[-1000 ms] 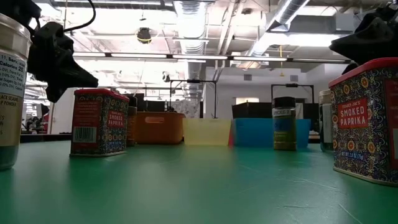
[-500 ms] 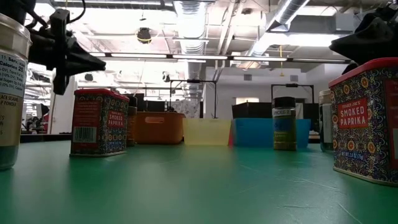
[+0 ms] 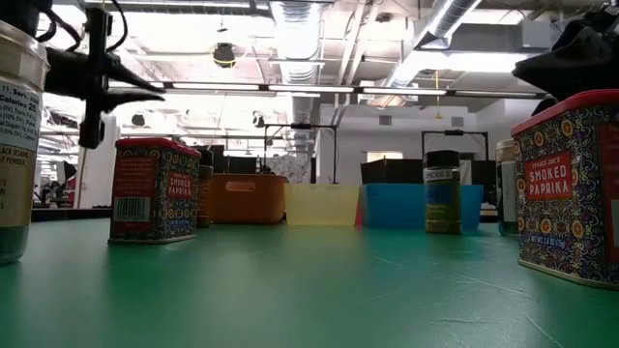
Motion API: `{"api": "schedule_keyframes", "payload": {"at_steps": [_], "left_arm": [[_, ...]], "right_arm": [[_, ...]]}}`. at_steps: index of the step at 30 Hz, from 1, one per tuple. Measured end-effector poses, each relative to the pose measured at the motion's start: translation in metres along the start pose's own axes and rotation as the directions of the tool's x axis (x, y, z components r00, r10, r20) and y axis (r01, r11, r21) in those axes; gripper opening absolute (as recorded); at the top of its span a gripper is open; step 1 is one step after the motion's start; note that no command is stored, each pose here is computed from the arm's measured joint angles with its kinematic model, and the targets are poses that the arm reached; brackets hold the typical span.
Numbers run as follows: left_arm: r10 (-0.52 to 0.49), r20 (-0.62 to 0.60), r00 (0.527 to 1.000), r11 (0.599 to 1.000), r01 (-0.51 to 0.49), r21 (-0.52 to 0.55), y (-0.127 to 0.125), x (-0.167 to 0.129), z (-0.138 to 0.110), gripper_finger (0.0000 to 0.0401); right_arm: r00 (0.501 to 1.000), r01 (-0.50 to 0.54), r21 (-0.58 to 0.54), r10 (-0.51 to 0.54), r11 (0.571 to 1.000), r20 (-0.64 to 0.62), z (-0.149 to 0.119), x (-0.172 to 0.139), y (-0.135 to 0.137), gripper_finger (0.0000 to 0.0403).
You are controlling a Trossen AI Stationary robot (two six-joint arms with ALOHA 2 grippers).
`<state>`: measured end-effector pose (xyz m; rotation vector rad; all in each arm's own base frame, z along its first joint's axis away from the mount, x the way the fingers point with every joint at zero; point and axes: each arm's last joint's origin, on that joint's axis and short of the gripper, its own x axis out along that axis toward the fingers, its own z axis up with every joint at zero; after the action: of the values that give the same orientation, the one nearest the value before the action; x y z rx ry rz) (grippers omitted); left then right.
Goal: Sort spices by type
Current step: Put the top right black seasoning bottle into the pink bin
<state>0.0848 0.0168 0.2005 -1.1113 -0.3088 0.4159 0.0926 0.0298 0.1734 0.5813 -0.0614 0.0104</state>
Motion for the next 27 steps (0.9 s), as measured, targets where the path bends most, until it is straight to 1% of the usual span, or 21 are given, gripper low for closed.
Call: {"api": "schedule_keyframes", "payload": {"at_steps": [1,3,6,10,11,14,17,18,19,21,23,25,27], "left_arm": [[-0.014,0.023,1.0,0.999,0.014,-0.031,-0.002,0.0,0.001,0.002],[-0.047,0.079,0.996,0.997,0.051,-0.059,-0.007,0.0,0.005,0.002],[-0.111,0.164,0.98,0.994,0.112,0.003,-0.017,0.0,0.011,0.002],[-0.154,0.26,0.953,0.988,0.141,0.068,-0.027,0.003,0.016,0.002],[-0.152,0.277,0.949,0.987,0.133,0.088,-0.03,0.005,0.017,0.002],[-0.149,0.278,0.949,0.981,0.105,0.165,-0.043,0.01,0.02,0.002],[-0.123,0.263,0.957,0.971,0.061,0.233,-0.057,0.019,0.023,0.0022],[-0.115,0.26,0.959,0.965,0.046,0.258,-0.063,0.022,0.024,0.0024],[-0.097,0.255,0.962,0.958,0.02,0.287,-0.067,0.025,0.025,0.0029],[-0.049,0.248,0.968,0.944,-0.036,0.327,-0.077,0.031,0.028,0.0043],[0.017,0.231,0.973,0.934,-0.098,0.344,-0.087,0.037,0.031,0.0062],[0.094,0.188,0.978,0.913,-0.161,0.376,-0.097,0.041,0.035,0.0086],[0.168,0.122,0.978,0.886,-0.204,0.417,-0.111,0.043,0.039,0.0113]], "right_arm": [[0.999,-0.017,0.025,0.016,1.0,0.033,0.003,0.0,0.002,0.0043],[0.99,-0.077,0.122,0.06,0.99,0.131,0.013,-0.001,0.006,0.0043],[0.961,-0.156,0.222,0.097,0.962,0.257,0.027,-0.003,0.01,0.0043],[0.931,-0.184,0.24,0.091,0.953,0.354,0.036,-0.005,0.01,0.0043],[0.926,-0.193,0.26,0.089,0.946,0.366,0.037,-0.005,0.01,0.0043],[0.916,-0.218,0.311,0.084,0.925,0.391,0.04,-0.005,0.01,0.0043],[0.912,-0.222,0.33,0.076,0.917,0.403,0.052,-0.007,0.015,0.0043],[0.912,-0.214,0.317,0.073,0.924,0.403,0.059,-0.007,0.019,0.0042],[0.917,-0.19,0.282,0.068,0.94,0.392,0.067,-0.007,0.024,0.0041],[0.941,-0.104,0.18,0.038,0.978,0.335,0.082,-0.005,0.034,0.0037],[0.969,0.026,0.078,-0.045,0.997,0.241,0.096,0.0,0.043,0.0035],[0.979,0.156,0.002,-0.155,0.988,0.129,0.109,0.008,0.051,0.0035],[0.965,0.262,-0.069,-0.261,0.963,0.022,0.119,0.018,0.057,0.0037]]}}
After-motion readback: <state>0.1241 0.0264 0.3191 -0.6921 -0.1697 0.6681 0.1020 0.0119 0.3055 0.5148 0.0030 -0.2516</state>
